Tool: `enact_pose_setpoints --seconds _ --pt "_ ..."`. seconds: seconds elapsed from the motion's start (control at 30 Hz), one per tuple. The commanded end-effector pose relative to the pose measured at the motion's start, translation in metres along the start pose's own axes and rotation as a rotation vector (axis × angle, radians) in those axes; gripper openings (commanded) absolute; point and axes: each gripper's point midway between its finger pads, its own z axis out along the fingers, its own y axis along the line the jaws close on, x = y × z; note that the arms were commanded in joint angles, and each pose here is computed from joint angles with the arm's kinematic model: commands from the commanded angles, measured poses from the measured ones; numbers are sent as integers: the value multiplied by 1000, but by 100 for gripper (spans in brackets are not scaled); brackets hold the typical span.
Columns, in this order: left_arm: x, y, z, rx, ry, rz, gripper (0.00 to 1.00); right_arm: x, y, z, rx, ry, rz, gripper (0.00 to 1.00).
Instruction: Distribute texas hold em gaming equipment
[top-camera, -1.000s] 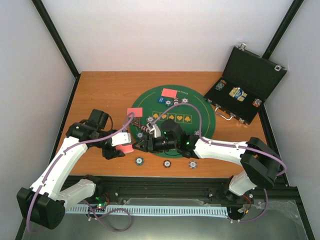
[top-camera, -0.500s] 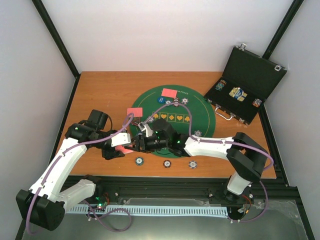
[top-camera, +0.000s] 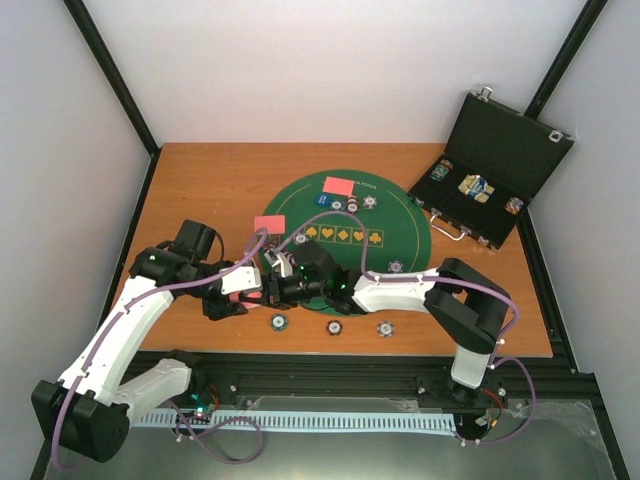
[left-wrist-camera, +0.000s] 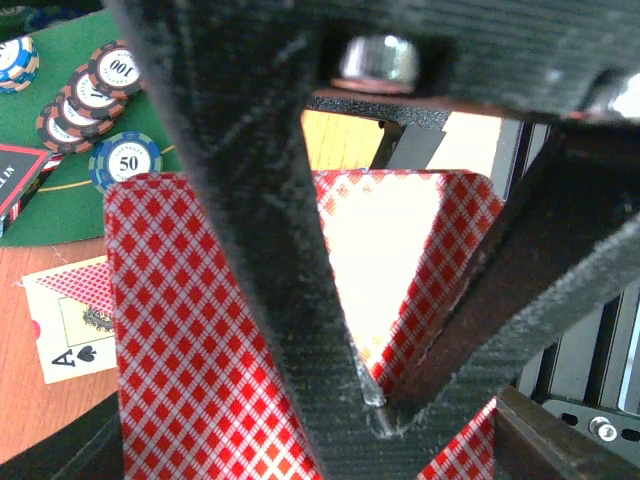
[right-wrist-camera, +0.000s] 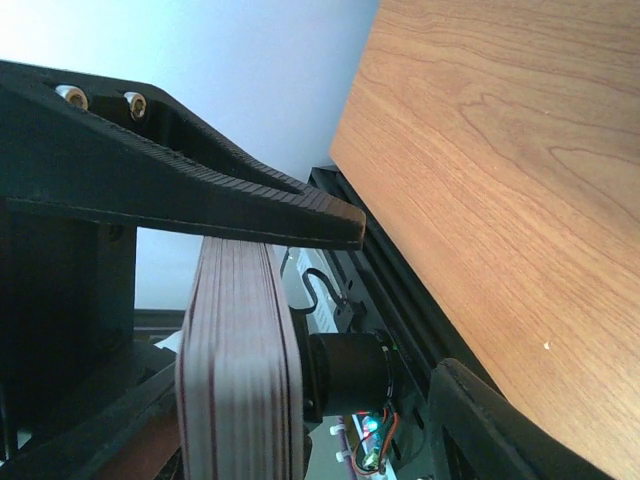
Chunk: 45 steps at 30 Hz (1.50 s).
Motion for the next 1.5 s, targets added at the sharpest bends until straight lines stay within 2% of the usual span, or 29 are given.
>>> enact_pose_setpoints --seconds 0.0,0.37,0.73,1.1,1.3,1.47 --pt "-9 0 -10 -19 -36 36 52 0 2 3 -3 -3 1 58" --pt "-10 1 -12 -20 -38 40 52 9 -31 -29 77 -46 53 52" --pt "-10 1 -11 -20 -34 43 52 8 -30 -43 108 -60 42 47" --pt "-9 2 -9 -21 -29 44 52 4 -10 -60 121 -91 4 18" --pt "-7 2 -7 -20 -23 45 52 0 -11 -79 165 -116 0 14" --pt "-7 2 -7 -20 -22 43 52 -7 -25 -120 221 -175 18 11"
